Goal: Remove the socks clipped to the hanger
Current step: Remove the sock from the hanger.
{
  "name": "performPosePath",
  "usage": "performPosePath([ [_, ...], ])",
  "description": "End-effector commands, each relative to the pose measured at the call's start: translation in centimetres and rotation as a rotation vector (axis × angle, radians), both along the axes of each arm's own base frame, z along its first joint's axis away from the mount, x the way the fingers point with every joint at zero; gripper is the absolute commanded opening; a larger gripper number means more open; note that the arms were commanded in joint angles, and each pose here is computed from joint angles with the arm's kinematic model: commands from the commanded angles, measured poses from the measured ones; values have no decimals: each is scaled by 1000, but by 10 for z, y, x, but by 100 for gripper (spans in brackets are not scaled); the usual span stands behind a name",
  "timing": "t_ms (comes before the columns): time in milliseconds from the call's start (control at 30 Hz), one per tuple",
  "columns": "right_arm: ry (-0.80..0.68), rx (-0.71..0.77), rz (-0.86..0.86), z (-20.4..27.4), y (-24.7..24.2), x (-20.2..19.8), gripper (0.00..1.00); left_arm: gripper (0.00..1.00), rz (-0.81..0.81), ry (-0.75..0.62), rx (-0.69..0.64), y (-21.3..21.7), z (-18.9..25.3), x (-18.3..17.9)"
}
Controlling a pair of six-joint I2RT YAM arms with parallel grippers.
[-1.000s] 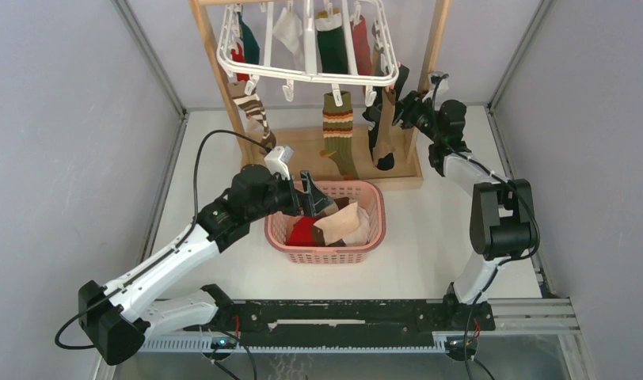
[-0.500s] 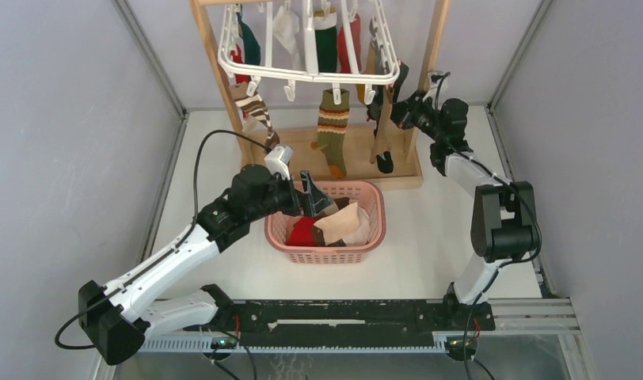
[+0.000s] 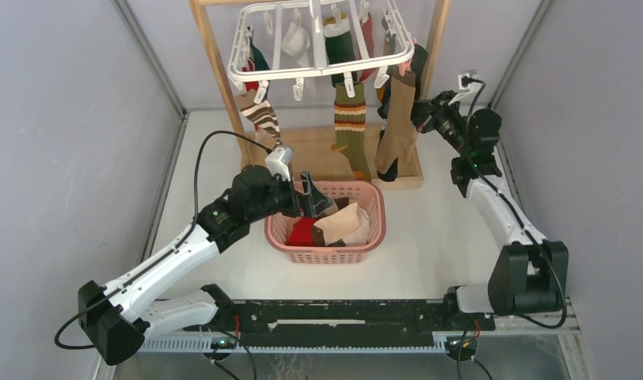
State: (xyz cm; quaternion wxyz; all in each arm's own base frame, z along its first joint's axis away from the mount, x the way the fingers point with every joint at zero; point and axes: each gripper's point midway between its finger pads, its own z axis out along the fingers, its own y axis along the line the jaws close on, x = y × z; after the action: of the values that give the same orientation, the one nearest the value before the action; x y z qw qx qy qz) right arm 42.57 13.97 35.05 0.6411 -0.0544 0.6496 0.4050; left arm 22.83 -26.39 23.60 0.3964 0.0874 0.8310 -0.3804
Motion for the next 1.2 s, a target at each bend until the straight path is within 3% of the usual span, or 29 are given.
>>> performPosePath([
  [0,-79,-14,-71,27,-17,-24,0,100,-21,-75,-54,-3,32,-2],
  [433,-190,-53,-79,66,-21,-117,0,100,-28,-80,-67,-5,34,-8],
  [1167,-275,-8,156,93,55,-200,0,100,-65,-120,-126,-12,53,-23],
])
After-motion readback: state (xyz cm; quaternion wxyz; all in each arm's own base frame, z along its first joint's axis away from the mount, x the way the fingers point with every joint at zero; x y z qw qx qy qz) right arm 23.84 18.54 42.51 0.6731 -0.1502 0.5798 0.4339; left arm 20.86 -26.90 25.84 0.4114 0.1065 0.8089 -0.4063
